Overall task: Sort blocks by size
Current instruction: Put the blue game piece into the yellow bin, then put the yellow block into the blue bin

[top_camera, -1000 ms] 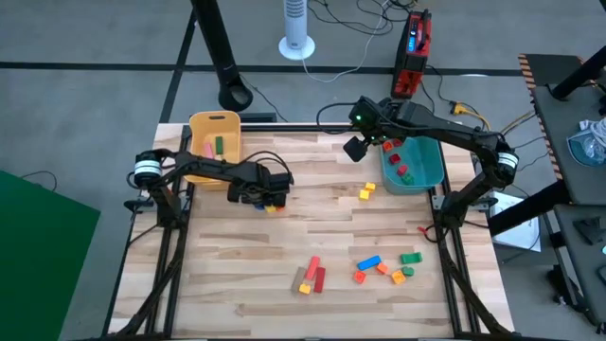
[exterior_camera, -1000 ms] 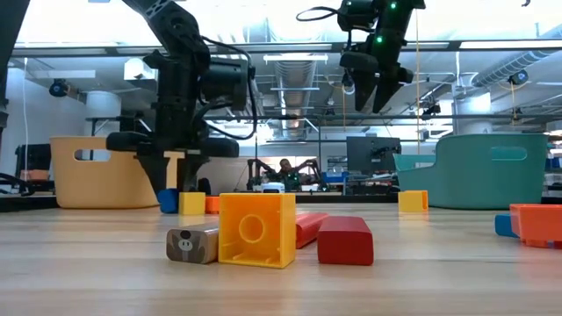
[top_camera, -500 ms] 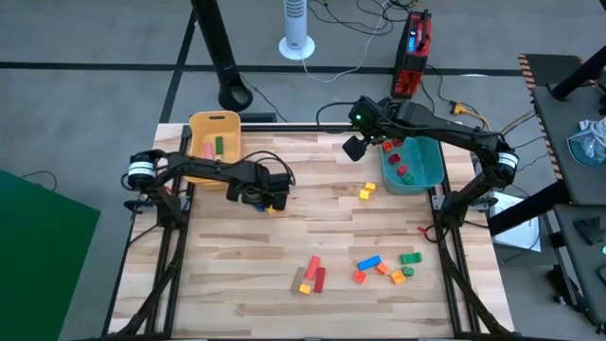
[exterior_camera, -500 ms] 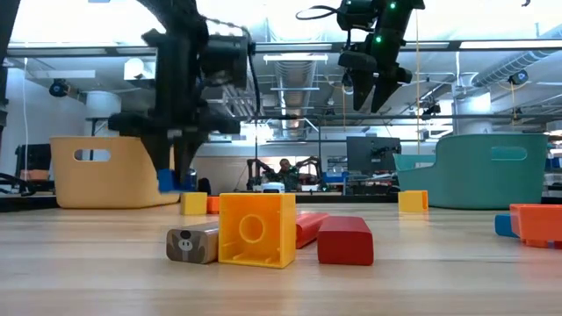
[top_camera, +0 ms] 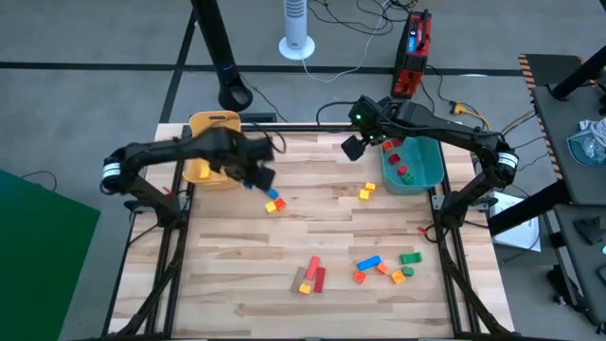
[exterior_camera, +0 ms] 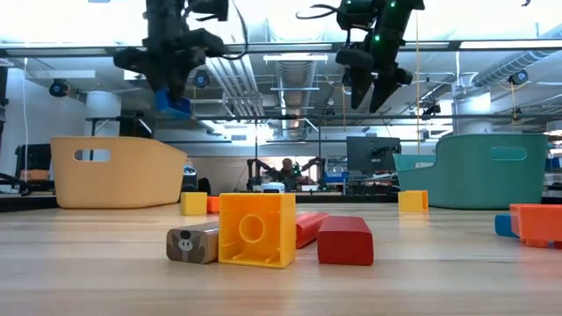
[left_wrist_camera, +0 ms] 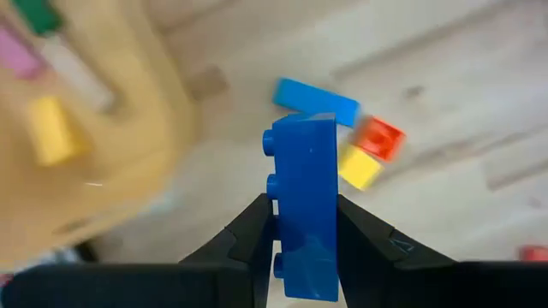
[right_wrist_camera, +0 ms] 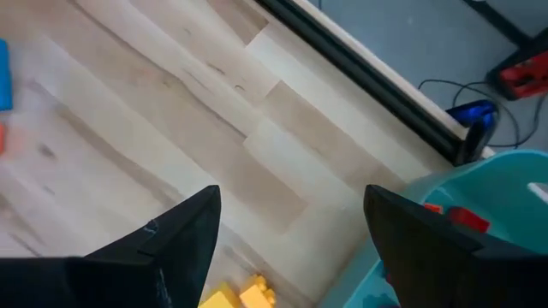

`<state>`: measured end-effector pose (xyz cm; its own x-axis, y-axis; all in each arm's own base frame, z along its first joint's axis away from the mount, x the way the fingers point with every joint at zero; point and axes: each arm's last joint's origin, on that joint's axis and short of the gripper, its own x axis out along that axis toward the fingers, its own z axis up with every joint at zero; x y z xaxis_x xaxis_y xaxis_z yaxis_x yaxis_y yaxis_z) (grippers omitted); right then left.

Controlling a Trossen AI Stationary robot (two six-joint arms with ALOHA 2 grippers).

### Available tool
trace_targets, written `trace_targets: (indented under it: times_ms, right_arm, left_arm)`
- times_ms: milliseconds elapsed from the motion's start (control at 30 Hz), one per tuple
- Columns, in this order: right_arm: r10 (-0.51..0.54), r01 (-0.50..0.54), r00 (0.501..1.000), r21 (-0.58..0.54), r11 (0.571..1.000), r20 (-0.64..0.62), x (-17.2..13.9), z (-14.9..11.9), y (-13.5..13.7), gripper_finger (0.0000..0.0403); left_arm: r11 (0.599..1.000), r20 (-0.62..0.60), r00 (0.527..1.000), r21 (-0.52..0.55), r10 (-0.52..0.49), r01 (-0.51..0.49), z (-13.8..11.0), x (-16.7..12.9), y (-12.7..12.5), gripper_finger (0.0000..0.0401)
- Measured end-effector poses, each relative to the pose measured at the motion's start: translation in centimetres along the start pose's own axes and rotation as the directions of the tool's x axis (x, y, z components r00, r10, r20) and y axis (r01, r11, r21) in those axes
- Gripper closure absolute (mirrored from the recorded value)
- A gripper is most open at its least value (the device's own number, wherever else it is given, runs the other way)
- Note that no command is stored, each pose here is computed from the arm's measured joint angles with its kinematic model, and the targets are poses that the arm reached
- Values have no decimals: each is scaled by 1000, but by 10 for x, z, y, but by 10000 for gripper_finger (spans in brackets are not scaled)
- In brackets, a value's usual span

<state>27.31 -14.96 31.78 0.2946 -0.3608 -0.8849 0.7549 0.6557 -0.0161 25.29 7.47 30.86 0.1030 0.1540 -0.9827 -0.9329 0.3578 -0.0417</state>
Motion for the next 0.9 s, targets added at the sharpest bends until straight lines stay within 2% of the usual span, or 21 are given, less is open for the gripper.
trace_targets:
  times_ms: [100,267,367,467,667,900]
  right_arm:
    - [20,-20,1000,29,999,-6,0,0,1,117]
    - [49,-51,998,69,996,33,0,4,3,108]
    - [82,-87,995,96,992,57,0,7,4,103]
    - [95,-102,994,125,987,54,0,7,5,101]
    - [127,-133,991,180,975,45,-1,6,6,111]
    - [153,-160,987,179,971,56,-3,5,17,126]
  left_arm:
    - [998,12,999,-48,39,-39,11,-8,31,316]
    - [982,100,986,-147,134,-119,30,-13,73,313]
    - [979,108,980,-139,167,-151,38,-13,88,300]
    - [981,99,979,-96,179,-169,42,-11,94,290]
    - [973,103,970,-96,221,-212,46,-7,95,286]
    - [969,134,960,-51,246,-241,49,-8,94,280]
